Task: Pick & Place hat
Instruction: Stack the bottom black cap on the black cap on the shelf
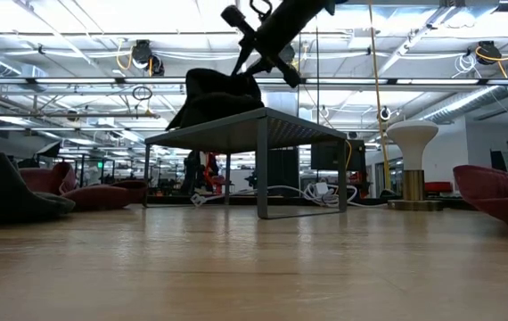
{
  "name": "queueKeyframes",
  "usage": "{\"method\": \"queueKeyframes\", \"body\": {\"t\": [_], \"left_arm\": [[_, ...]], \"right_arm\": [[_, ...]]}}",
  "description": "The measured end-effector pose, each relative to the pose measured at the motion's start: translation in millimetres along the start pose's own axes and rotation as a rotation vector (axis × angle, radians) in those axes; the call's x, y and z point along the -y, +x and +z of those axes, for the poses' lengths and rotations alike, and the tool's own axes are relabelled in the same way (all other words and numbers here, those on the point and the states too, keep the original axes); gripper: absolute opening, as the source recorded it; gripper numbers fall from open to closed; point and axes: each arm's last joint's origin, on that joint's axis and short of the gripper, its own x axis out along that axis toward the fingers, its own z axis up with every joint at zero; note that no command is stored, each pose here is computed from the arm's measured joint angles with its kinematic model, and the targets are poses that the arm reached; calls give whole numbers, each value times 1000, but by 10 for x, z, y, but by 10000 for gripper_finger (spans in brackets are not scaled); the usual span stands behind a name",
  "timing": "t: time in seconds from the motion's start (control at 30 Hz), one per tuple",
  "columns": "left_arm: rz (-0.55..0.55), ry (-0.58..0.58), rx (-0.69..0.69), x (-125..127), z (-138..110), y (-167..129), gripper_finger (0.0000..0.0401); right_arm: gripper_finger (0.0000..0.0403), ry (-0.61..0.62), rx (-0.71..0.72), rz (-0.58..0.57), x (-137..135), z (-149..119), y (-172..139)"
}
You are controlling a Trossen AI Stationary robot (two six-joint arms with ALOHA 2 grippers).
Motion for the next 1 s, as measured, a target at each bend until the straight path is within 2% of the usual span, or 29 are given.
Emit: {"method": "queueKeyframes", "body": {"t": [0.17,0.3,0.43,0.53,0.63,0.8,1.0], "left_arm": [[-1,2,2,1,2,0,124],[-1,1,2,3,3,-1,124],[-1,-13,2,2,3,0,124],[-1,-13,2,1,3,0,124],[0,-12,2,1,2,0,124],[0,-10,2,1,2,0,124],[0,-16,2,1,2,0,124]], "right_arm": [[18,64,-102,38,189,-193,166],[18,150,-104,107,321,-318,247],[25,165,-97,155,370,-361,258],[57,150,-133,208,335,-337,229],[101,113,-157,214,348,-334,224],[170,118,-145,232,317,-288,169],[203,116,-115,216,295,-211,38]]}}
